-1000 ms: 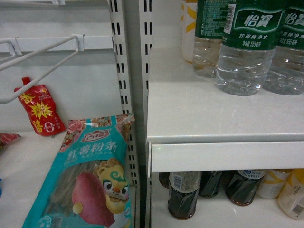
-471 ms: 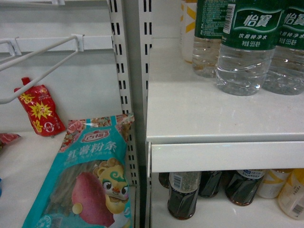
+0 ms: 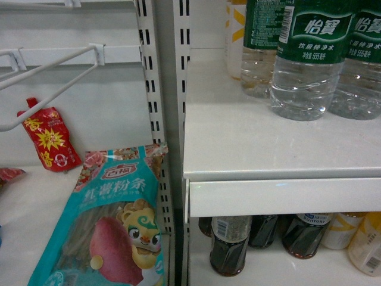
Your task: Move water from second to third shelf
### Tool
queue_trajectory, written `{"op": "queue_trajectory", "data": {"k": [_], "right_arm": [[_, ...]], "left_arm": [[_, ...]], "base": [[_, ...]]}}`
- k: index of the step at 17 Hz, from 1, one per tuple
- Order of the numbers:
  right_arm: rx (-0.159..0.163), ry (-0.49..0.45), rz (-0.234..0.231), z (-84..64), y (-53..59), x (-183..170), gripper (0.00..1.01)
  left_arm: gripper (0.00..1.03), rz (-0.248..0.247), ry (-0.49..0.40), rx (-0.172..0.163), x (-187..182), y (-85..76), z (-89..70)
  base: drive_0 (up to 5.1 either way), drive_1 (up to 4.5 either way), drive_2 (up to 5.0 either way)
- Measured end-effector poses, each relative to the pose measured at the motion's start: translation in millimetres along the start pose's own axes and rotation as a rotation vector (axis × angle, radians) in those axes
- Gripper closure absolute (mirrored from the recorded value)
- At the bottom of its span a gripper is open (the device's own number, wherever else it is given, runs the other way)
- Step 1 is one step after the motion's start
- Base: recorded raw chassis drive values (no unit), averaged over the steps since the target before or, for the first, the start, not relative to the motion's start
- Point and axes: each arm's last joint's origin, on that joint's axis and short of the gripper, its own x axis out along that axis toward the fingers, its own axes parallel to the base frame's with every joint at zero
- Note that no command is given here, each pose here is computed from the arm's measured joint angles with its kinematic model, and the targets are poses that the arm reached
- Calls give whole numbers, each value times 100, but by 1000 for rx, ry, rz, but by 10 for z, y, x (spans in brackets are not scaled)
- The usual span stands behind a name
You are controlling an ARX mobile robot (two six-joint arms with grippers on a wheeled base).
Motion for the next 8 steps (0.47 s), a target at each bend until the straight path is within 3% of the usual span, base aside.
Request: {"op": "queue_trajectory", "data": {"k": [4, 5, 8], "right_arm": [[0, 0, 0, 0, 0, 0, 99], [-1, 0, 0, 0, 0, 0, 94], [-1, 0, 0, 0, 0, 0, 55]], "left_arm": [[5, 0, 0, 0, 0, 0, 0], [5, 0, 0, 0, 0, 0, 0], [5, 0, 0, 0, 0, 0, 0]], "base": [[0, 0, 0], [0, 0, 0], [0, 0, 0]]}}
